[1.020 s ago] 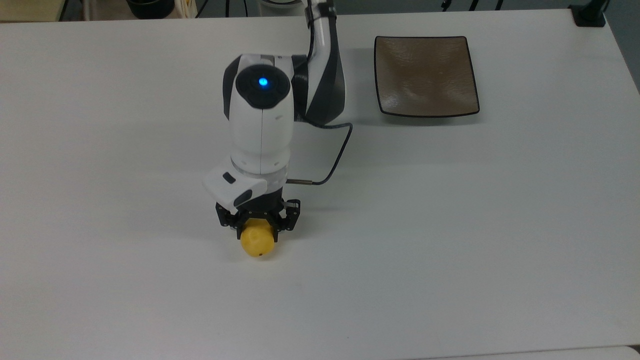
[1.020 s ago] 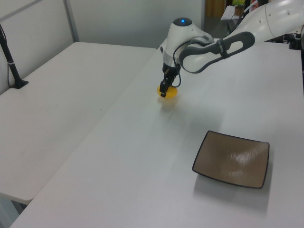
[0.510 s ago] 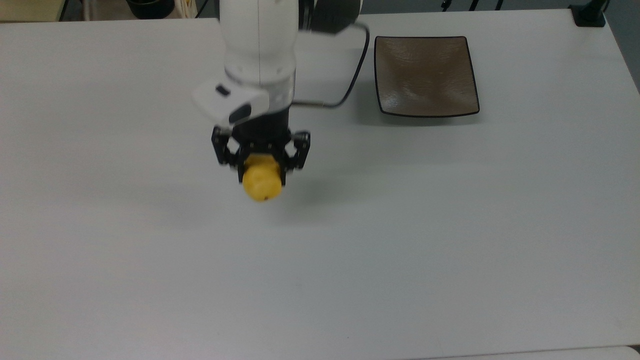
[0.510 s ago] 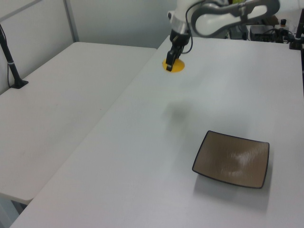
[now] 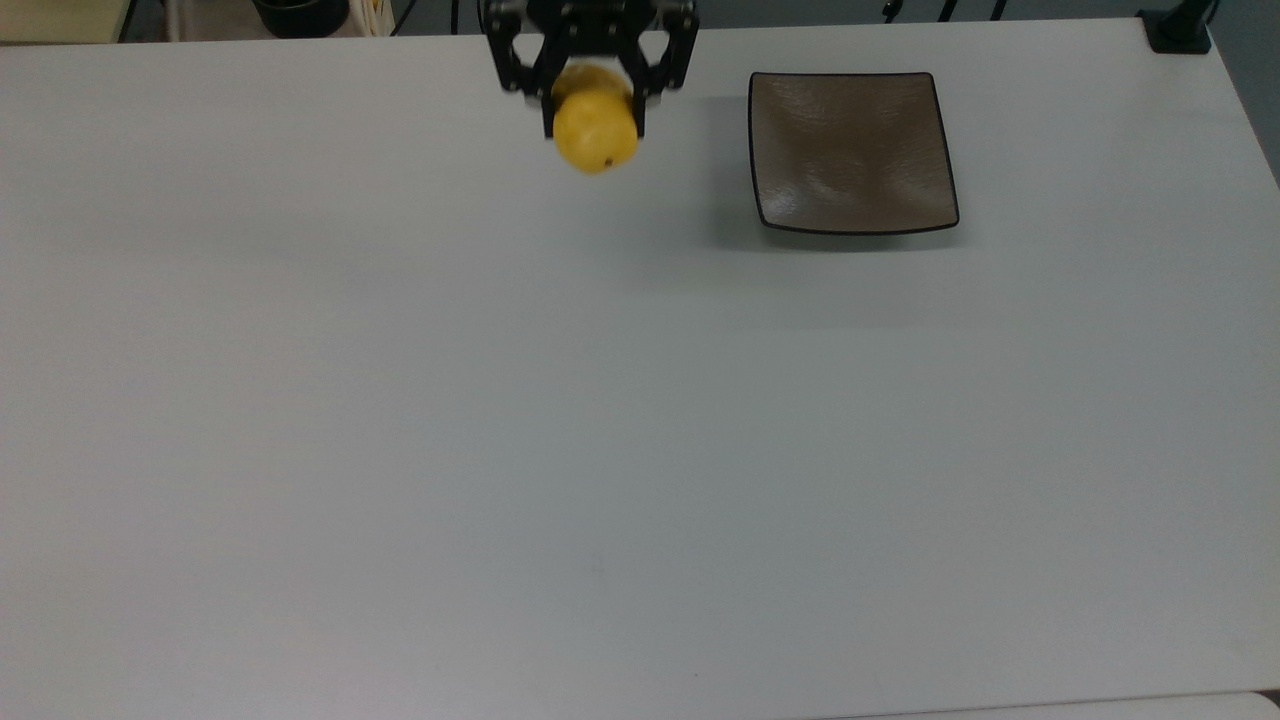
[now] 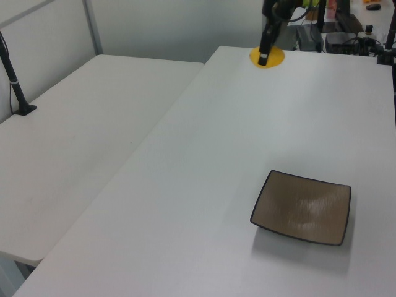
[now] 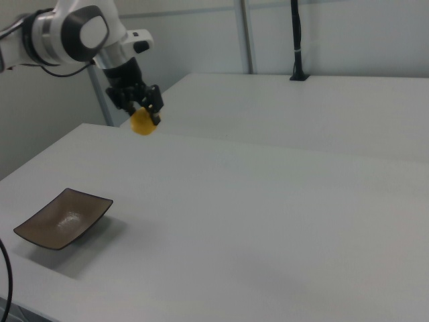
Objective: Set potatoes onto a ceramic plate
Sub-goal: 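Carry the potato over the brown square plate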
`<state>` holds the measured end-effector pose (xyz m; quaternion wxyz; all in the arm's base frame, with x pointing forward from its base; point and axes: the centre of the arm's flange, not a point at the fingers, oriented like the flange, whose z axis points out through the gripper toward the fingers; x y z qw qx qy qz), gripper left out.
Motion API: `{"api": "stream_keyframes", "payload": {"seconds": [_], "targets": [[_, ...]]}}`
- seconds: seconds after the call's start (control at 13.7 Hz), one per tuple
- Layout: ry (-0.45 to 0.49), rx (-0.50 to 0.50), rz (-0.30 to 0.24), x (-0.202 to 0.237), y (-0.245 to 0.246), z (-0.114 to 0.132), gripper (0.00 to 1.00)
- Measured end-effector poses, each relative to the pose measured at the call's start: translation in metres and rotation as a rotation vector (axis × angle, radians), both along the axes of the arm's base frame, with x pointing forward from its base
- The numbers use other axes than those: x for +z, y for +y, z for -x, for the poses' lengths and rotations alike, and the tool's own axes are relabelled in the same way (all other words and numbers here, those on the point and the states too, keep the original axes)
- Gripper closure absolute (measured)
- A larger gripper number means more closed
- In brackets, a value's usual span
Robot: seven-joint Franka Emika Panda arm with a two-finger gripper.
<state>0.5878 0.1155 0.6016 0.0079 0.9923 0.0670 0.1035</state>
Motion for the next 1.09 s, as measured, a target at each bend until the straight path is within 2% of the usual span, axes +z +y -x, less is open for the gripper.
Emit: {"api": "stream_keyframes", "payload": {"seconds": [0.36,0.95,1.09], "targets": [[0.100,0.052,-0.003,-0.012,0.056,0.066,0.35],[0.211,0.014,0.033,-0.071,0.154,0.130,0.35],[0.227,-0.011,0.022,-0.093,0.176,0.141,0.35]]}}
